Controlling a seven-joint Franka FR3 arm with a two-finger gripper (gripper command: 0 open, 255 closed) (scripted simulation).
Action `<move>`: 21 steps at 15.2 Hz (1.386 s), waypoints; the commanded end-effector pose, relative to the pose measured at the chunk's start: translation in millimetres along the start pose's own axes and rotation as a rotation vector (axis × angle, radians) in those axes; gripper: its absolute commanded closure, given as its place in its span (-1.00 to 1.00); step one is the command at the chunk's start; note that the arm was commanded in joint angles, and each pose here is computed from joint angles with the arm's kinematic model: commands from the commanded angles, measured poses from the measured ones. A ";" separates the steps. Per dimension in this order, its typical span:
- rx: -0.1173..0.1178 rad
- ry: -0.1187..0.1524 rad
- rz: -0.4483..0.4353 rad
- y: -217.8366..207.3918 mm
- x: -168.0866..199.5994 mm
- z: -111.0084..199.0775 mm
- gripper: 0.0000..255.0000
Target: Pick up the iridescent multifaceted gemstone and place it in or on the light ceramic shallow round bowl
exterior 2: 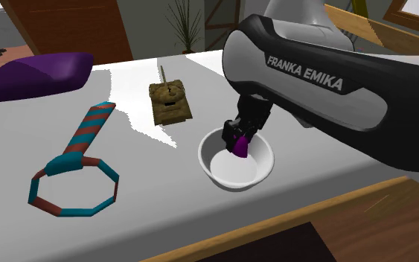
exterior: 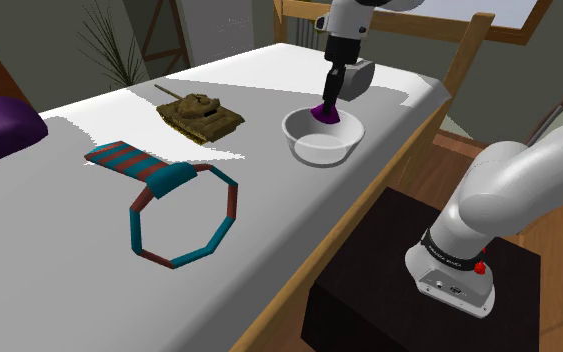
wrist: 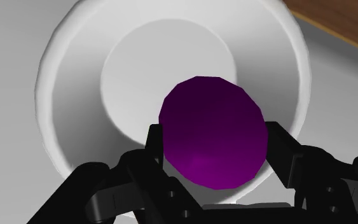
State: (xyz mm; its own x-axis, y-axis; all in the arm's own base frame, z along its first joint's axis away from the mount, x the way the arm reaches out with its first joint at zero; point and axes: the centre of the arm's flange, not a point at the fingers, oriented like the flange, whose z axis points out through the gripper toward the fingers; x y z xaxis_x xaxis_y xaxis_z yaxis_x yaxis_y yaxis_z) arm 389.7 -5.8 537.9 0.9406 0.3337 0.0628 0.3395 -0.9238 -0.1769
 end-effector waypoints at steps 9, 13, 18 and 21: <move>0.000 0.001 0.000 2.7 -1.3 20.9 1.00; 0.000 0.001 0.000 2.7 -1.3 20.9 -1.00; 0.000 0.001 0.000 2.6 -1.3 -5.5 -1.00; 0.000 0.001 0.000 2.6 -1.3 -29.1 -1.00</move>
State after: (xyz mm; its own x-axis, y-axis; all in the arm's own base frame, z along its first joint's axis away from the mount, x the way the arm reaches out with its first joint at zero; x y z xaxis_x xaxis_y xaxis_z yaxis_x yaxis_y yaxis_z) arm 389.7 -12.8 560.5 0.9405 0.3334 0.0648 0.3397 -0.9239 -0.1761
